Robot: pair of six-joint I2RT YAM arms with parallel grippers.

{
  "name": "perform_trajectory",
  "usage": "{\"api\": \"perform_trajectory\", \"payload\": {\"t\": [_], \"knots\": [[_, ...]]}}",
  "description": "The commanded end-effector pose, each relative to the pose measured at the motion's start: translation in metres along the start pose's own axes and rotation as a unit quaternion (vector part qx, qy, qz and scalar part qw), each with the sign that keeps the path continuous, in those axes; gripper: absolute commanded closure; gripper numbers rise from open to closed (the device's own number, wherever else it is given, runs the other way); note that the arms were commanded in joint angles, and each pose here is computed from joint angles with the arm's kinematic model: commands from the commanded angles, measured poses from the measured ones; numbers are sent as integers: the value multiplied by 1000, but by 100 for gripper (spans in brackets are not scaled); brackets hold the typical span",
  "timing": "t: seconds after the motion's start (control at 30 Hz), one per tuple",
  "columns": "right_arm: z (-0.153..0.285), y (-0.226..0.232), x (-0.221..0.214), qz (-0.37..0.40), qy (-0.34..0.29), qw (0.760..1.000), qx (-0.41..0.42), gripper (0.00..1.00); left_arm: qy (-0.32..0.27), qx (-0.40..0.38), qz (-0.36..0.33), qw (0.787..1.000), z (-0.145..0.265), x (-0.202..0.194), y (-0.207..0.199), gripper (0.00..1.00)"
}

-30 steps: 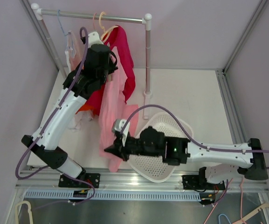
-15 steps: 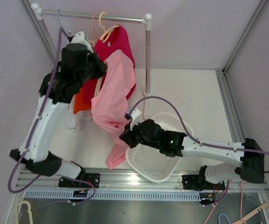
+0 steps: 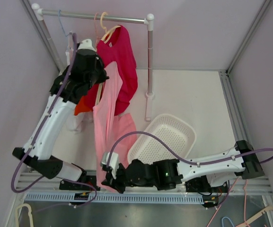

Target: Remove the t-shirt from the hanger

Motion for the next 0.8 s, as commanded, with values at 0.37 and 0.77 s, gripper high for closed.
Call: {"api": "perform_trajectory", "payload": {"t": [0.37, 0.77], "knots": [[-4, 83, -100, 30, 150, 978, 145, 100, -130, -12, 14, 991, -56, 79, -52, 99], [26, -76, -16, -59, 9, 986, -157, 100, 10, -93, 13, 996, 49, 34, -38, 100]]}}
Point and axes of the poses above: each gripper's point midway between its finger pads, its own z axis back along the fingers, its own y axis along the line the jaws close on, x = y × z, the point moved 4 cm from there along z, back along the fingers, and after that the axes turned 7 degrees about z, right-handed, at the moved point
